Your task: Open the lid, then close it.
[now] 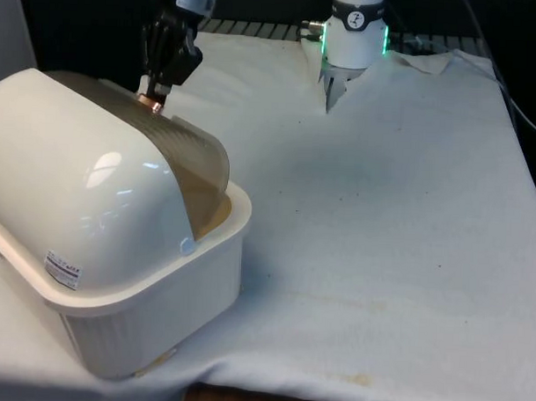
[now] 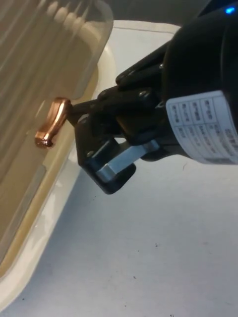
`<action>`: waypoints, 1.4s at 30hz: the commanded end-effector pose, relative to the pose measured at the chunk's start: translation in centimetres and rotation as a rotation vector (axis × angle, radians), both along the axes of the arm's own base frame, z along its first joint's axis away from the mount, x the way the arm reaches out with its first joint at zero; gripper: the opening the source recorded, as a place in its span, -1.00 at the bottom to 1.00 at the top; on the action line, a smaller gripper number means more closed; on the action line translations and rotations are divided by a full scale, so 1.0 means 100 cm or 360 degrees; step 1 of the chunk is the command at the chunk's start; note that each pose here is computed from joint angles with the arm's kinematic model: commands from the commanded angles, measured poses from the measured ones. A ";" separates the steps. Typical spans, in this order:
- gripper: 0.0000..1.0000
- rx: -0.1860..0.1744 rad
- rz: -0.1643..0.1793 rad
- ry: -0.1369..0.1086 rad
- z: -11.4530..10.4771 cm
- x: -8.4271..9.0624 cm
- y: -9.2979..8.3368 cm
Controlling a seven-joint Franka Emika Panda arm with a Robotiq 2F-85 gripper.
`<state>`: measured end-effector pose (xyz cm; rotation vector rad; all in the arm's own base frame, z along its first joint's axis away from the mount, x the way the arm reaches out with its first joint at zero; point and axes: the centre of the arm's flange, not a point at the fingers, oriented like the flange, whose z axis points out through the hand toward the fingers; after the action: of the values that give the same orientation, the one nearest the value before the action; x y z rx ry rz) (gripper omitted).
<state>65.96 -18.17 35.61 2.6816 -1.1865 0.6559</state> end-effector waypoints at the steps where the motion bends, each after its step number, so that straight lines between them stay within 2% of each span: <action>1: -1.00 -0.0016 -0.0024 0.0001 0.004 0.001 -0.002; 4: -1.00 -0.0017 -0.0036 -0.0003 0.010 0.004 -0.003; 5: -1.00 -0.0001 -0.0020 -0.0007 0.009 0.004 -0.001; 7: -1.00 -0.0017 -0.0051 -0.0016 0.016 0.006 -0.004; 12: -1.00 -0.0017 -0.0069 -0.0044 0.022 0.010 -0.005; 13: -1.00 -0.0002 -0.0048 -0.0036 0.020 0.009 -0.003; 15: -1.00 -0.0014 -0.0081 -0.0063 0.022 0.012 -0.005; 20: -1.00 -0.0004 -0.0104 -0.0094 0.023 0.016 -0.006; 21: -1.00 0.0003 -0.0090 -0.0076 0.022 0.014 -0.004; 22: -1.00 0.0000 -0.0114 -0.0106 0.021 0.017 -0.007; 26: -1.00 0.0008 -0.0141 -0.0130 0.017 0.022 -0.008; 27: -1.00 0.0008 -0.0145 -0.0135 0.017 0.024 -0.008; 28: -1.00 0.0003 -0.0133 -0.0111 0.018 0.021 -0.007; 29: -1.00 0.0008 -0.0145 -0.0135 0.017 0.024 -0.008; 31: -1.00 0.0006 -0.0160 -0.0150 0.018 0.026 -0.010; 35: -1.00 0.0000 -0.0182 -0.0167 0.025 0.029 -0.012; 36: -1.00 -0.0002 -0.0173 -0.0162 0.025 0.028 -0.011; 42: -1.00 -0.0012 -0.0212 -0.0196 0.039 0.032 -0.016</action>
<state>69.00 -19.54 39.02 2.5761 -1.3592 0.8037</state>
